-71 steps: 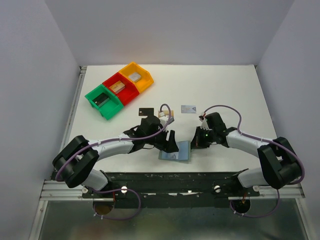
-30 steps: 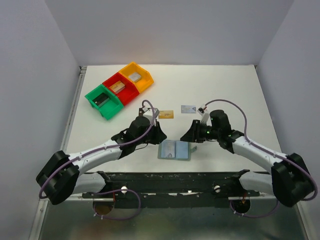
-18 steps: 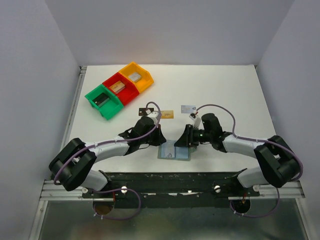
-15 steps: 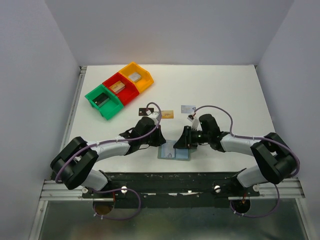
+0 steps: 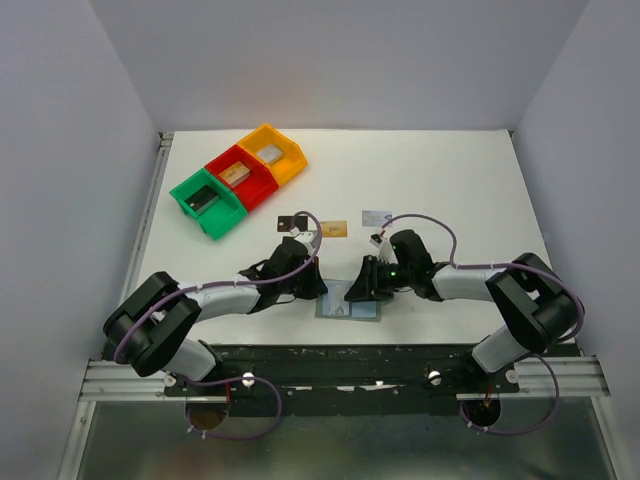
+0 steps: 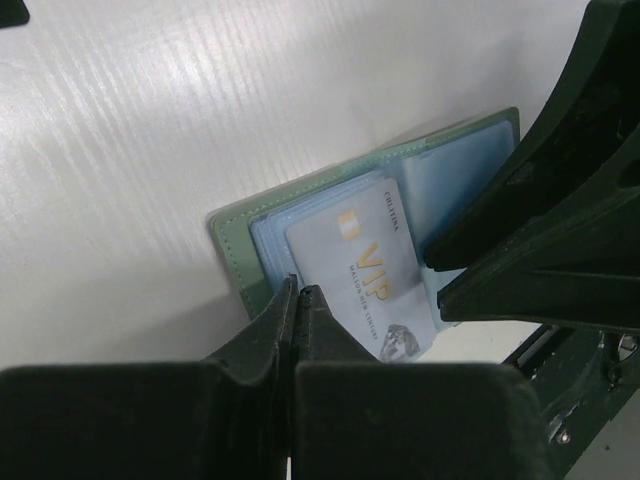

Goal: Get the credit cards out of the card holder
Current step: Remove the credit card from the card holder.

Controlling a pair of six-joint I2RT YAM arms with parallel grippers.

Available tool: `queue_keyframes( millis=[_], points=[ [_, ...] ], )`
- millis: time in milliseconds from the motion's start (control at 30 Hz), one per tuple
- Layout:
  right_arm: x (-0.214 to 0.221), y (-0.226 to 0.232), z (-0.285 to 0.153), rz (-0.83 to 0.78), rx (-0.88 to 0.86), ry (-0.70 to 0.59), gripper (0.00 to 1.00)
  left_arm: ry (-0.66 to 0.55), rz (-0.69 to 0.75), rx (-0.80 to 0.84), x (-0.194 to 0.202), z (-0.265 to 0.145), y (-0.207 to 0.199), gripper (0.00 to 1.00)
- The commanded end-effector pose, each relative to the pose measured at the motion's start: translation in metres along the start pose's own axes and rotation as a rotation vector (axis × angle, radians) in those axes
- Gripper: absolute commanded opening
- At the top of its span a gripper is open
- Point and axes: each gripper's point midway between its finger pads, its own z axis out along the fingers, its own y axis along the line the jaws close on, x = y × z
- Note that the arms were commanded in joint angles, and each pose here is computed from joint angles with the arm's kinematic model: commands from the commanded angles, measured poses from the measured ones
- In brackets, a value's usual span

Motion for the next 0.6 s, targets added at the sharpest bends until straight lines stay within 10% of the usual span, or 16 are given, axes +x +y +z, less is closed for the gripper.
queue_keyframes(
  millis=[0,567],
  points=[
    [-0.003,0.001,0.006,-0.017,-0.011,-0.004,0.42,0.005,-0.017,-0.03,0.008,0.0,0.011,0.0],
    [-0.002,0.009,0.01,0.006,-0.07,-0.006,0.37,0.039,-0.031,-0.04,0.021,0.004,0.018,0.0]
  ],
)
